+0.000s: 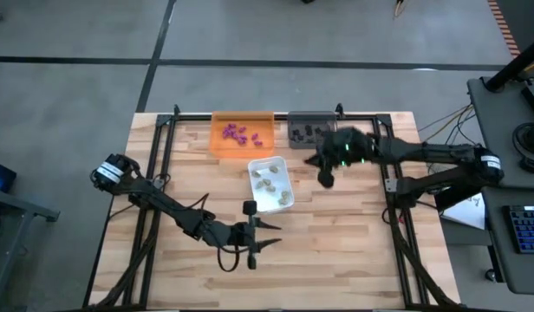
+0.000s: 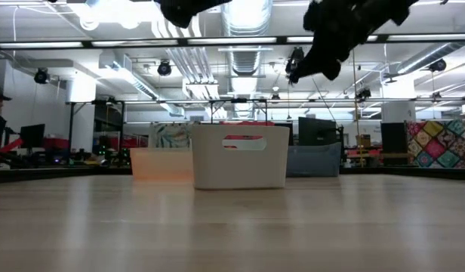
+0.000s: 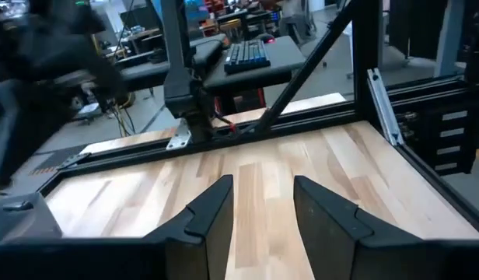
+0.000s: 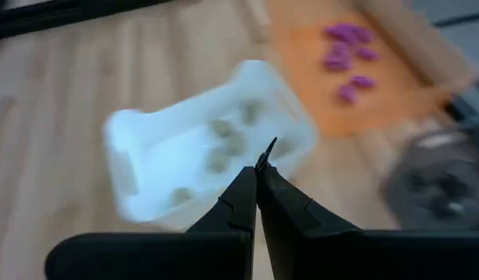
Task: Sort Halloween decoration
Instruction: Put the black spider toy into the black bin
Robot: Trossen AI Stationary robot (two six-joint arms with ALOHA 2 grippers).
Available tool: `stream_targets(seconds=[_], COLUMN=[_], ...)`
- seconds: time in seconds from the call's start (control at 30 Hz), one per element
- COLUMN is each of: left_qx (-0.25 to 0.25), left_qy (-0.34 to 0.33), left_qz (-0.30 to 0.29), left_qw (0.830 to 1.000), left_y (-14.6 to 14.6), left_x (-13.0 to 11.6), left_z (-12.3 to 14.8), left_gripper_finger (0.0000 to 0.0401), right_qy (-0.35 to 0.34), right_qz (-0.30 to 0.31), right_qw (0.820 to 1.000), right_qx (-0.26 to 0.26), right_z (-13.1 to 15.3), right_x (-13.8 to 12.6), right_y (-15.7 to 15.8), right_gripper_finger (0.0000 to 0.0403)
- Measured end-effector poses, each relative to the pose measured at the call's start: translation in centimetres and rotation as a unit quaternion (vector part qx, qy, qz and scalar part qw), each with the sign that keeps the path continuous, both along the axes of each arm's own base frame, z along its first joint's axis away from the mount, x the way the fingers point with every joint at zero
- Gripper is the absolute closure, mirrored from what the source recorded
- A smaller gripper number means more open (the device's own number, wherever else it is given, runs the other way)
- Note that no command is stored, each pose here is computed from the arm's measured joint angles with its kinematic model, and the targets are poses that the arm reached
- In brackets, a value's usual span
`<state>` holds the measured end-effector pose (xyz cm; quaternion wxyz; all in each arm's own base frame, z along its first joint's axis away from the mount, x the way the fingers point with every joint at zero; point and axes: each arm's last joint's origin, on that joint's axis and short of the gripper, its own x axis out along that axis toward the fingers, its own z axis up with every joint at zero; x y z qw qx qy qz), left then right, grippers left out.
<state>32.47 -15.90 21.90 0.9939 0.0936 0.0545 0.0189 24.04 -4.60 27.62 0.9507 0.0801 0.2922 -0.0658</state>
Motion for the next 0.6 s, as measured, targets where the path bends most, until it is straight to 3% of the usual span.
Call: stream_targets(seconds=[0.23,0.37,0.6], left_qx=[0.004,0.010,0.003], left_qy=[-0.003,0.000,0.001], left_qz=[0.028,0.053,0.065], left_qw=[1.000,0.999,0.998], left_y=[0.4,0.7,0.8], left_x=[-0.5,-0.6,-0.7], left_z=[-0.4,-0.7,-0.8], left_gripper_finger=[0.0283,0.0283,0.0283], right_qy=[0.033,0.076,0.151], right_qz=[-0.129,-0.281,-0.326], right_qw=[0.991,0.955,0.933], right_qx=[-0.022,-0.055,-0.019], right_z=[-1.6,-3.5,-7.7], right_x=[-1.3,-2.1,-2.8], right_y=[-7.9,-12.3,-15.9], right_gripper_finger=[0.0394,0.0394,0.0394])
